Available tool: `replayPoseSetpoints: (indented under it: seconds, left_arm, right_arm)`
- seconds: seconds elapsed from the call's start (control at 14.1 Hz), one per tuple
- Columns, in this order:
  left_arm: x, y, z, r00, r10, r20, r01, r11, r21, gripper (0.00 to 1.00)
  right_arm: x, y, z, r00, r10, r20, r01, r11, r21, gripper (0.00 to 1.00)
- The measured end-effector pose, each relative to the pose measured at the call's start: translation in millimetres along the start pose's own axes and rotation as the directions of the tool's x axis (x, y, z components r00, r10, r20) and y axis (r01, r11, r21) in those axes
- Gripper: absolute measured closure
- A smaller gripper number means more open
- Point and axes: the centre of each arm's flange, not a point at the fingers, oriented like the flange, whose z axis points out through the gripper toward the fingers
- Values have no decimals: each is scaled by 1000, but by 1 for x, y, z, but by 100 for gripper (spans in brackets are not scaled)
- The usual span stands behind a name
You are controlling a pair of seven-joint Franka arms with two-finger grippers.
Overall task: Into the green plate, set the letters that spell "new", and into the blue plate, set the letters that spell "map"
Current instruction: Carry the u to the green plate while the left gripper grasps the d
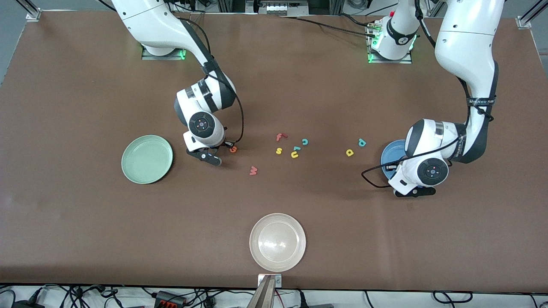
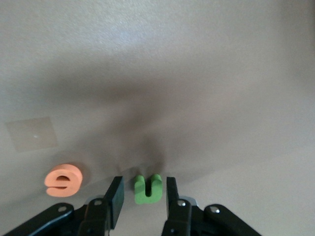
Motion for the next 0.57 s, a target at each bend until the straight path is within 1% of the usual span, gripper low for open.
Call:
replayPoseSetpoints:
  seconds: [0.07, 0.14, 0.21, 0.43, 0.57]
  left_arm:
    - [-5, 10, -8, 1000, 18, 2, -18, 1000, -4, 22]
    - [-14, 26, -19, 999, 49, -1, -49, 999, -12, 11]
    - [-24, 48, -31, 996, 87, -9, -87, 996, -23, 6]
    - [-56, 111, -50, 980, 195, -28, -196, 980, -42, 6]
    - [-65, 127, -45, 966, 259, -28, -260, 965, -44, 7]
  right_arm:
    - [0, 0, 1, 1000, 2, 1, -2, 1000, -2, 57]
    - [-1, 0, 1, 1000, 4, 1, -4, 1000, -2, 57]
    - [-1, 0, 1, 1000, 5, 2, -5, 1000, -2, 57]
    - [-3, -1, 2, 1000, 8, 2, -8, 1000, -4, 58]
    - [-4, -1, 3, 1000, 8, -1, -8, 1000, -1, 61]
